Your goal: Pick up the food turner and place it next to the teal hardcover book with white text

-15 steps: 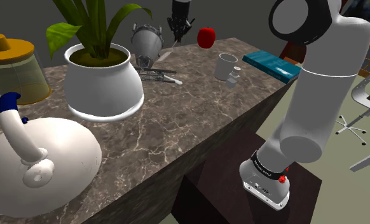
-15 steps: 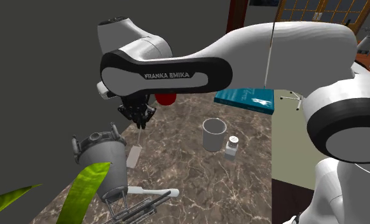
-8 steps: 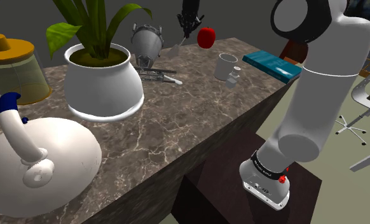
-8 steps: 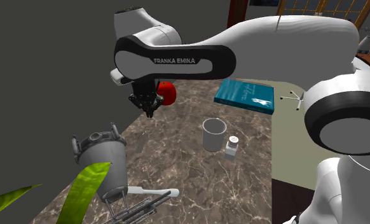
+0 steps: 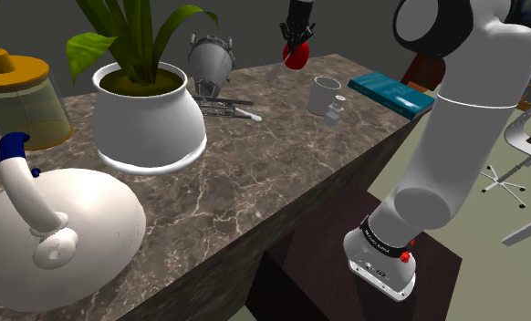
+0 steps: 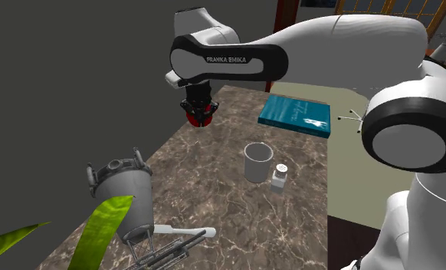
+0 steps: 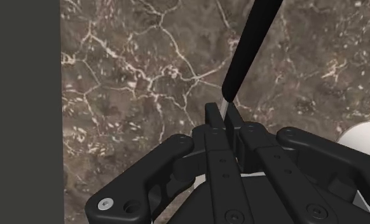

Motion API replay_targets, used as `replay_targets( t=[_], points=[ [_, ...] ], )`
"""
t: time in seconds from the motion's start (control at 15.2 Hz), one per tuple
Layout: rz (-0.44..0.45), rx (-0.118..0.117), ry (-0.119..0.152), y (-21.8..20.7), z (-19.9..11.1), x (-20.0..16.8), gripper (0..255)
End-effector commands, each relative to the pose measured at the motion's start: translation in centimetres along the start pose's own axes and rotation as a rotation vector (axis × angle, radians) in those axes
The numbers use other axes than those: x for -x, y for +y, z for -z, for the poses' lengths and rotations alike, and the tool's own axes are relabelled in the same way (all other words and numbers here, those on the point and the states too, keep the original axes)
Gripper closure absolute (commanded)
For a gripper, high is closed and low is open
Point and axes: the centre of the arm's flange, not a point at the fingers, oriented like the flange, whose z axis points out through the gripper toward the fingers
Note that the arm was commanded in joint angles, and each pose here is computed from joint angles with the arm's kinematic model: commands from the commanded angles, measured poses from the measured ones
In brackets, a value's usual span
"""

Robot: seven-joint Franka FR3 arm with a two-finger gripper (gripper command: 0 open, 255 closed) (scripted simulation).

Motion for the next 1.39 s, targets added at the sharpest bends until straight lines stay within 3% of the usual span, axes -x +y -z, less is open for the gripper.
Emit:
replay_targets(
  t=[0.0, 0.66, 1.32],
  points=[
    [0.002, 0.000, 0.000, -0.7, -0.1, 2.5, 255],
    [0.002, 0.000, 0.000, -5.7, -1.0, 15.2, 255],
    [0.002, 0.000, 0.000, -5.7, -6.2, 14.8, 255]
  ],
)
